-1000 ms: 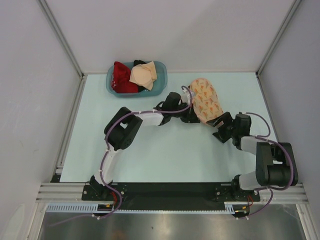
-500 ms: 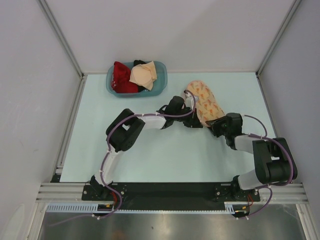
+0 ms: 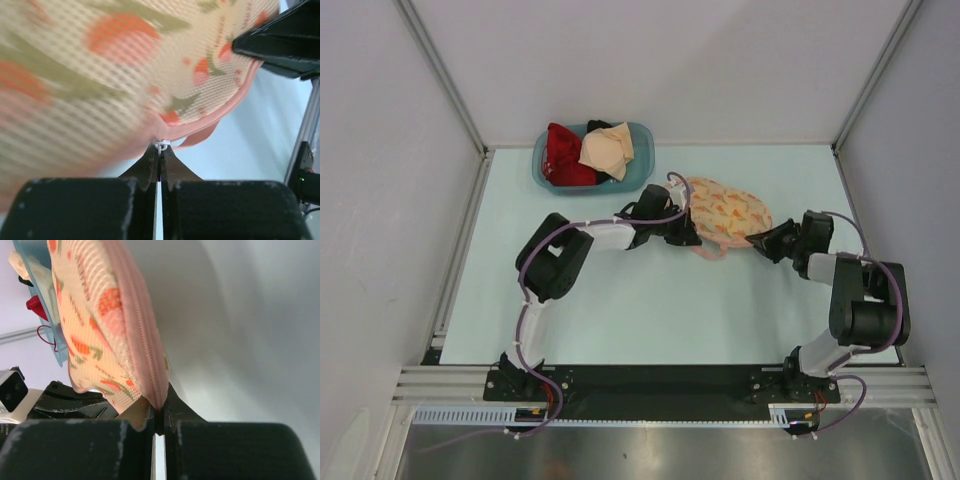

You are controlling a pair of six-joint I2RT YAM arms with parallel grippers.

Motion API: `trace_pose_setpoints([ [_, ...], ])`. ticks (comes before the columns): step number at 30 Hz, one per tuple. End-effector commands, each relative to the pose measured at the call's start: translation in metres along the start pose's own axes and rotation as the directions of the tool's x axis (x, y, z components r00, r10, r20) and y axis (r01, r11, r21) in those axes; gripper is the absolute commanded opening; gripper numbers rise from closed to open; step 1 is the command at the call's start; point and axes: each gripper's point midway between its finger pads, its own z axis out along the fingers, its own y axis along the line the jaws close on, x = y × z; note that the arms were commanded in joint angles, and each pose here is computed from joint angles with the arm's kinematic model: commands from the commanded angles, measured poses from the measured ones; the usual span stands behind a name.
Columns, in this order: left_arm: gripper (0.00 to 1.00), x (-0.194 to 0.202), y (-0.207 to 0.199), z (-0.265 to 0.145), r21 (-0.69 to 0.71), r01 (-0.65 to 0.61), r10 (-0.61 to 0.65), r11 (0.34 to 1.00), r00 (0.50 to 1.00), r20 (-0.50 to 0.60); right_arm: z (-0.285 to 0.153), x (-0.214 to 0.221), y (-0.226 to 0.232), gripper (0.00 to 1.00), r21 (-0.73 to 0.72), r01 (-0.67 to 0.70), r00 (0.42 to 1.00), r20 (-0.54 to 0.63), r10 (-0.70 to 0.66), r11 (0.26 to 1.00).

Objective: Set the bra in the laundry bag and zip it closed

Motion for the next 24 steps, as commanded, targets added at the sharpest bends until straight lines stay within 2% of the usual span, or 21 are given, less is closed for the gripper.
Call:
trace_pose_setpoints([
  [1,0.0,-0.03,0.025,-0.031,-0.127,-0.012,0.019,0.992,0.998,0.057,0.003,-0.062,-0.019,0.0,0.053,0.135,0.987,0.081,-0.139,0.989],
  [2,0.0,-0.031,0.028,-0.032,-0.147,-0.012,0.022,0.989,0.998,0.062,0.005,-0.075,-0.009,0.0,0.044,0.162,0.982,0.094,-0.165,0.986],
  [5,0.0,-0.03,0.031,-0.033,-0.16,-0.019,0.028,0.987,0.998,0.057,0.016,-0.09,-0.022,0.0,0.112,0.208,0.974,0.063,-0.216,0.972],
  [8,0.0,-0.032,0.019,-0.029,-0.089,-0.031,0.036,0.996,0.997,0.062,0.027,-0.104,-0.022,0.04,0.138,0.235,0.969,0.046,-0.243,0.962],
  [9,0.0,-0.028,0.007,-0.025,-0.031,-0.03,0.031,0.999,0.998,0.047,0.029,-0.109,-0.015,0.09,0.13,0.241,0.967,0.048,-0.249,0.962],
  [11,0.0,-0.031,-0.007,-0.02,0.018,-0.054,0.053,0.998,0.997,0.057,0.03,-0.104,-0.013,0.27,0.133,0.237,0.97,0.027,-0.243,0.962],
  [12,0.0,-0.029,-0.018,-0.016,0.052,-0.065,0.062,0.997,0.997,0.05,0.028,-0.101,-0.016,0.45,0.149,0.226,0.973,0.018,-0.231,0.963],
  [14,0.0,-0.031,-0.03,-0.011,0.086,-0.077,0.073,0.993,0.996,0.055,0.021,-0.088,-0.015,0.56,0.16,0.213,0.977,-0.008,-0.215,0.964],
  [15,0.0,-0.028,-0.037,-0.007,0.106,-0.083,0.078,0.991,0.996,0.05,0.016,-0.077,-0.022,0.68,0.178,0.198,0.98,-0.029,-0.196,0.964],
  [18,0.0,-0.029,-0.044,-0.001,0.126,-0.073,0.066,0.989,0.996,0.055,0.001,-0.061,-0.019,0.82,0.167,0.182,0.983,-0.015,-0.182,0.969],
  [21,0.0,-0.031,-0.05,0.0,0.147,-0.066,0.057,0.987,0.996,0.067,-0.016,-0.027,-0.035,0.84,0.17,0.147,0.989,-0.014,-0.147,0.974],
  [24,0.0,-0.032,-0.059,0.003,0.157,-0.081,0.069,0.984,0.995,0.077,-0.029,-0.011,-0.003,0.85,0.063,0.141,0.989,0.039,-0.144,0.988],
])
